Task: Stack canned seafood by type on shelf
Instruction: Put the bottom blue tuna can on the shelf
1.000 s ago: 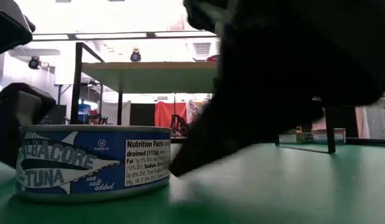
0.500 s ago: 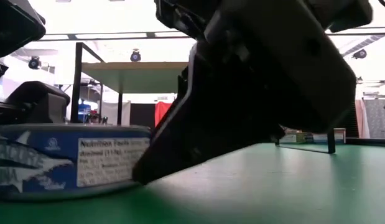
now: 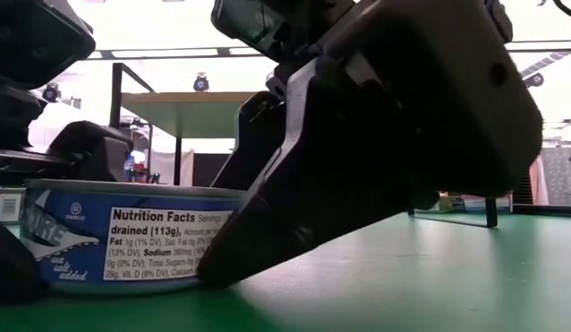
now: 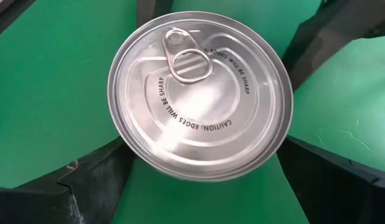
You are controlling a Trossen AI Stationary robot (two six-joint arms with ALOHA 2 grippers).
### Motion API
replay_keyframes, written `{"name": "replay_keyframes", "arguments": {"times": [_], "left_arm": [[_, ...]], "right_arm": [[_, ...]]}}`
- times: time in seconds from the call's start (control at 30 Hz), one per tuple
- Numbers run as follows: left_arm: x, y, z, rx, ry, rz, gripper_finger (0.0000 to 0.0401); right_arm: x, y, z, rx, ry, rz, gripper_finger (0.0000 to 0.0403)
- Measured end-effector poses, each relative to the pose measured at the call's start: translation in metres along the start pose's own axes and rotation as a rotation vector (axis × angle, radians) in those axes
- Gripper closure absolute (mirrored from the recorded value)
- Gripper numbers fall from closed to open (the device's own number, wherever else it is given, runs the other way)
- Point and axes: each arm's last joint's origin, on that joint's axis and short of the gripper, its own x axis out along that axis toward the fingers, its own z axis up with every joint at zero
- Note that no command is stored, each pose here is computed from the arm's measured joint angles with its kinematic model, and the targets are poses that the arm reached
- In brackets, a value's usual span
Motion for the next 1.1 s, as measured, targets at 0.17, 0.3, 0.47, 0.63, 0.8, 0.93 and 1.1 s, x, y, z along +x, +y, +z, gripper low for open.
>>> {"name": "replay_keyframes", "arguments": {"times": [0.17, 0.3, 0.47, 0.63, 0.8, 0.93, 1.1], "left_arm": [[0.0004, 0.0003, 0.0036, -0.004, 0.022, -0.069, 0.0026], [0.0011, -0.002, 0.0059, -0.017, 0.044, -0.061, 0.0026], [0.0021, -0.0027, 0.0082, -0.005, 0.056, -0.053, 0.0025], [0.0035, -0.0027, 0.0063, 0.032, 0.057, -0.047, 0.0025], [0.0038, -0.0025, 0.0065, 0.073, 0.044, -0.027, 0.0025], [0.0041, -0.002, 0.0067, 0.072, 0.047, -0.029, 0.0025], [0.0042, -0.0018, 0.0066, 0.059, 0.049, -0.028, 0.0025]], "right_arm": [[0.0, 0.0007, 0.0005, 0.032, 0.008, 0.035, 0.0019], [-0.0004, 0.001, -0.0012, 0.091, 0.041, 0.047, 0.0019], [-0.0003, 0.0014, -0.0011, 0.089, 0.043, 0.06, 0.0019], [-0.0004, 0.0018, 0.0028, 0.091, 0.044, 0.062, 0.0019], [-0.0003, 0.002, 0.0015, 0.152, 0.056, 0.058, 0.0019], [-0.0004, 0.0025, 0.0006, 0.189, 0.067, 0.056, 0.0019], [-0.0004, 0.0025, 0.001, 0.208, 0.064, 0.055, 0.0019]]}}
